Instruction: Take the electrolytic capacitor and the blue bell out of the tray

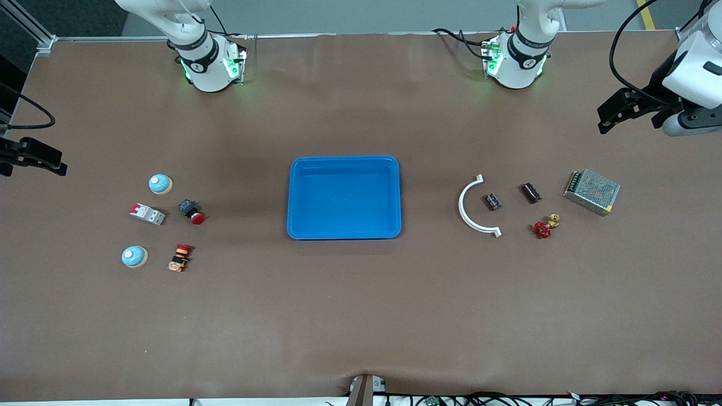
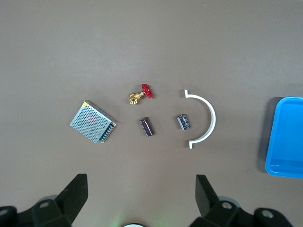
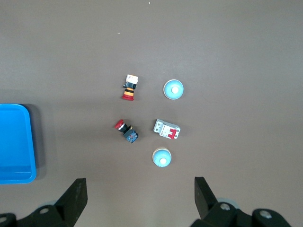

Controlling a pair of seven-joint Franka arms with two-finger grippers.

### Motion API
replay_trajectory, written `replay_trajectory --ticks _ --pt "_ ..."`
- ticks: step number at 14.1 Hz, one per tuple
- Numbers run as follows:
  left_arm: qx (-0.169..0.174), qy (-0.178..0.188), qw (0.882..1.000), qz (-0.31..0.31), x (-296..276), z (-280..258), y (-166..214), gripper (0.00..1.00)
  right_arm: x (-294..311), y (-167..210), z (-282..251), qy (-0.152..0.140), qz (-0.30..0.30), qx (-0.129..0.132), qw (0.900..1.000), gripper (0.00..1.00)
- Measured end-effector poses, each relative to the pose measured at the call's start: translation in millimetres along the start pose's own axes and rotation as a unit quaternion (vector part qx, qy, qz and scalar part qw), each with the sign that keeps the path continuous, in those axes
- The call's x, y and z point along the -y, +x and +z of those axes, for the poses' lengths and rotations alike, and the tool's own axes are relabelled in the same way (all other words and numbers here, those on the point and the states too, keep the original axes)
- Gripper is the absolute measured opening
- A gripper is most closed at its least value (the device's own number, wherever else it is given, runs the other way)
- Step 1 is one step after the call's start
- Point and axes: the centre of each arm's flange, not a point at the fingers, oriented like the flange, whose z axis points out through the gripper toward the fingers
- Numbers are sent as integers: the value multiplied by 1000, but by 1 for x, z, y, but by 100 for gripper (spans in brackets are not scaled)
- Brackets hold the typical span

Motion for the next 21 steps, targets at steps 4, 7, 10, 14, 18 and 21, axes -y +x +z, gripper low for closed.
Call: replay_trajectory --ticks 4,7,10,14,18,21 --pt "-4 -1 1000 -6 7 -4 -1 100 4 0 0 25 13 -2 1000 100" --pt "-9 -1 1000 -5 8 -9 -7 100 7 3 -2 42 39 -14 998 100" --pt "-11 -1 1000 18 10 -12 -11 100 8 4 -2 46 45 -18 998 100" --pt "-6 -27 999 19 17 -11 -11 100 14 10 6 57 59 -23 996 100" --pt "-6 -28 999 19 17 -12 -11 100 51 15 9 63 73 -28 995 100" --pt "-10 -28 999 22 15 -14 -10 100 64 16 9 65 73 -30 995 100"
